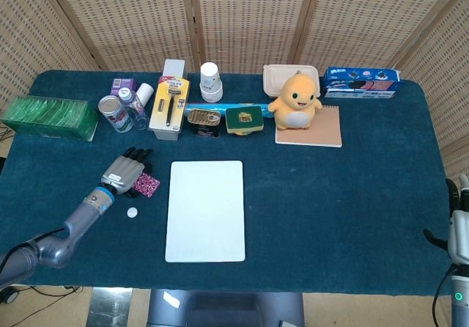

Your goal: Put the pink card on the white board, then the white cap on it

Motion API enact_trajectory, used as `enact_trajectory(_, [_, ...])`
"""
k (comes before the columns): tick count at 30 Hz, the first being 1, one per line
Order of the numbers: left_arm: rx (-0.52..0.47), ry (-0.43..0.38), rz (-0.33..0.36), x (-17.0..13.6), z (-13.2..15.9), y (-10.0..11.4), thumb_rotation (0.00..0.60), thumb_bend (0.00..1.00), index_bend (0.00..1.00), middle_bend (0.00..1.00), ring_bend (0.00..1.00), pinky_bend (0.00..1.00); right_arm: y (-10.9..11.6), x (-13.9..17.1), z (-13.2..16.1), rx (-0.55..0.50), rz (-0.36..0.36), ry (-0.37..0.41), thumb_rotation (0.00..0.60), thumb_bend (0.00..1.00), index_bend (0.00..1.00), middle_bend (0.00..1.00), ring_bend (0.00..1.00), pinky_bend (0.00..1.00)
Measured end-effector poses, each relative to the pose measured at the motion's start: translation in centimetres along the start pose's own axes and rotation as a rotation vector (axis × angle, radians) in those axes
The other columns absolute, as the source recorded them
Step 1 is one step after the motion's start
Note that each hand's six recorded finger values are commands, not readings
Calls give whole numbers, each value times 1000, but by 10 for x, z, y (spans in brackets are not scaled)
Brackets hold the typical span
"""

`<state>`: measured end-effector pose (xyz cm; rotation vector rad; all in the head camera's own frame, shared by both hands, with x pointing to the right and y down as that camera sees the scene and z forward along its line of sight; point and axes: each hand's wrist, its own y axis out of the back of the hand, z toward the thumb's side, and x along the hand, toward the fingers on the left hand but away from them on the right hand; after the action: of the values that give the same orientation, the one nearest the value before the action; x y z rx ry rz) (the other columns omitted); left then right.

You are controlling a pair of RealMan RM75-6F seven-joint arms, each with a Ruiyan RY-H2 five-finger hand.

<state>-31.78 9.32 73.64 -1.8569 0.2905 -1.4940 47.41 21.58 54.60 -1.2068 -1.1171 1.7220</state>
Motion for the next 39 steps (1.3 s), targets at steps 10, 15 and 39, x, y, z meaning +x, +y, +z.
enact_trajectory(10, [9,11,10,-2,-1,1,600,211,514,0,0,9,0,1,1,-4,3,4,599,0,50,0,0,0])
enact_trajectory(15, [8,16,13,-3,-1,3,600,212,515,0,0,9,1,1,1,-4,4,5,600,0,50,0,0,0])
enact_trajectory(39, [68,-89,78,-5,45,48,600,207,515,0,0,9,2,1,0,-14,13,6,599,0,55,0,0,0])
